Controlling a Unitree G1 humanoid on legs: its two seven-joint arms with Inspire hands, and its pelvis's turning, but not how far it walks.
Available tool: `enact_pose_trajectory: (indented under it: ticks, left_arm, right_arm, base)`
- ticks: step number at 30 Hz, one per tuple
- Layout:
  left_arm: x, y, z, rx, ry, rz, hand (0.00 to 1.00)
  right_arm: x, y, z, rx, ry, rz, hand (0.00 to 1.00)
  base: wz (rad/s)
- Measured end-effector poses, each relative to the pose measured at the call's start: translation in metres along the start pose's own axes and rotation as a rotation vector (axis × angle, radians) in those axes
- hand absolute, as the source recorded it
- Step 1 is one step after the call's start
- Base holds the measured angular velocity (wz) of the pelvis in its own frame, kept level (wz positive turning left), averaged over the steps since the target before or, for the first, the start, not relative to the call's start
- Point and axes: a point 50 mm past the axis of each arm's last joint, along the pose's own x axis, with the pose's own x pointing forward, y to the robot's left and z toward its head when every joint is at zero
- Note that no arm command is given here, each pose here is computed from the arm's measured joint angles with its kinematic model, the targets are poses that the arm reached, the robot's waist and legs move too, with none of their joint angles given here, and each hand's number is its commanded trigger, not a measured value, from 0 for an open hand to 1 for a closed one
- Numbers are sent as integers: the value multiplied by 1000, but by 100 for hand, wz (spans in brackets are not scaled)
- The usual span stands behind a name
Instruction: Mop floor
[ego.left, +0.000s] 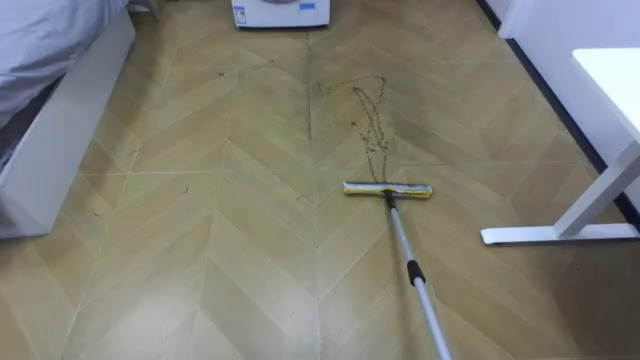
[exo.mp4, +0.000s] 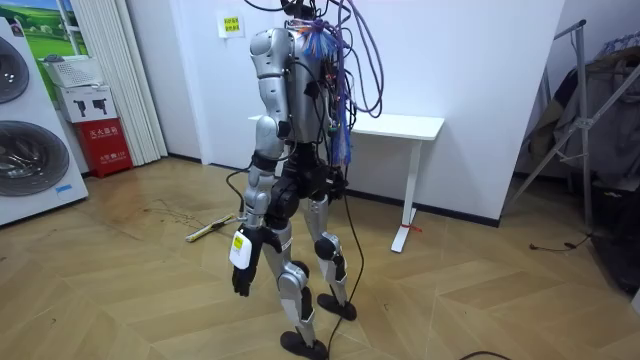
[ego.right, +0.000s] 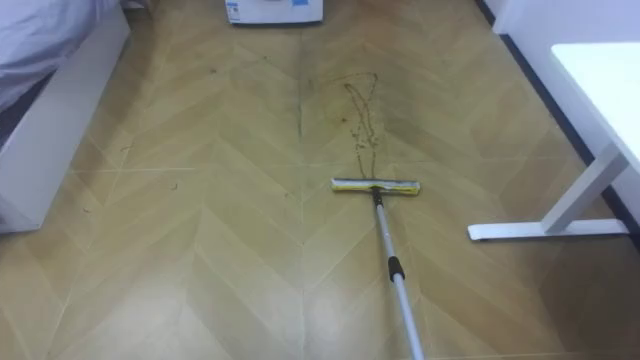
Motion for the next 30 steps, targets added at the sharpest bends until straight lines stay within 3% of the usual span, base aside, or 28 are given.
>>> enact_pose_trajectory:
  ticks: [22, 30]
  left_arm:
    - [0, -2, -8, -2, 25, -6, 0]
    - [2, 2, 14, -17, -18, -2, 0]
  right_arm:
    - [0, 0, -2, 4, 14, 0, 100]
    - [0, -3, 14, 55, -22, -21, 100]
  base:
    - [2]
    - [16]
